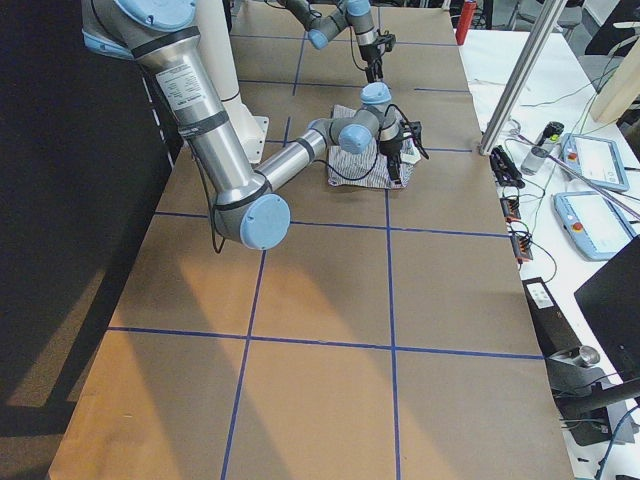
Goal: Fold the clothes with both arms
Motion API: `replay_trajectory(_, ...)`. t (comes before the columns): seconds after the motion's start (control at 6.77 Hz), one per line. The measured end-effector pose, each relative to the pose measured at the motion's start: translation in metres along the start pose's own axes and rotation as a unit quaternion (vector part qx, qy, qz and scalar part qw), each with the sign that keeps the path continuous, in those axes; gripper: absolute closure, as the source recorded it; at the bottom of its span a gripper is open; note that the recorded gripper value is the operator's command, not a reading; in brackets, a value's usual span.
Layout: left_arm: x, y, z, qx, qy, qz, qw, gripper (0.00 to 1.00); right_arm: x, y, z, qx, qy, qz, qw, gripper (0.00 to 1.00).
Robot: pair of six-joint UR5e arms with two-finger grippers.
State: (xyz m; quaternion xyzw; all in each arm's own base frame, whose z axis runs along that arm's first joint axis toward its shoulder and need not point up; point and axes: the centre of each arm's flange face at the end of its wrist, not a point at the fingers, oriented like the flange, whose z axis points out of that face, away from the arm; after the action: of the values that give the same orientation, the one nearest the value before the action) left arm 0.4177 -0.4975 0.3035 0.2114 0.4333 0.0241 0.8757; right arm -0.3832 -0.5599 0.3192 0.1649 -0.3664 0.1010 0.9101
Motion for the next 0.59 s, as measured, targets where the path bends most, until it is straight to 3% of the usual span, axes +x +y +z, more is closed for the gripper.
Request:
replay_trajectory(0.3,0.010,0.057,0.011,-0.022,0.013,-0.077,0.9967,0.57,0.006,0.002,-0.008,-0.001,-0.005,-0.007,1.0000,0.00)
replay_trajectory(0.59,0.026,0.104,0.029,-0.036,0.005,-0.108,0.9935,0.57,0.008,0.003,-0.008,-0.001,-0.005,-0.004,1.0000,0.00)
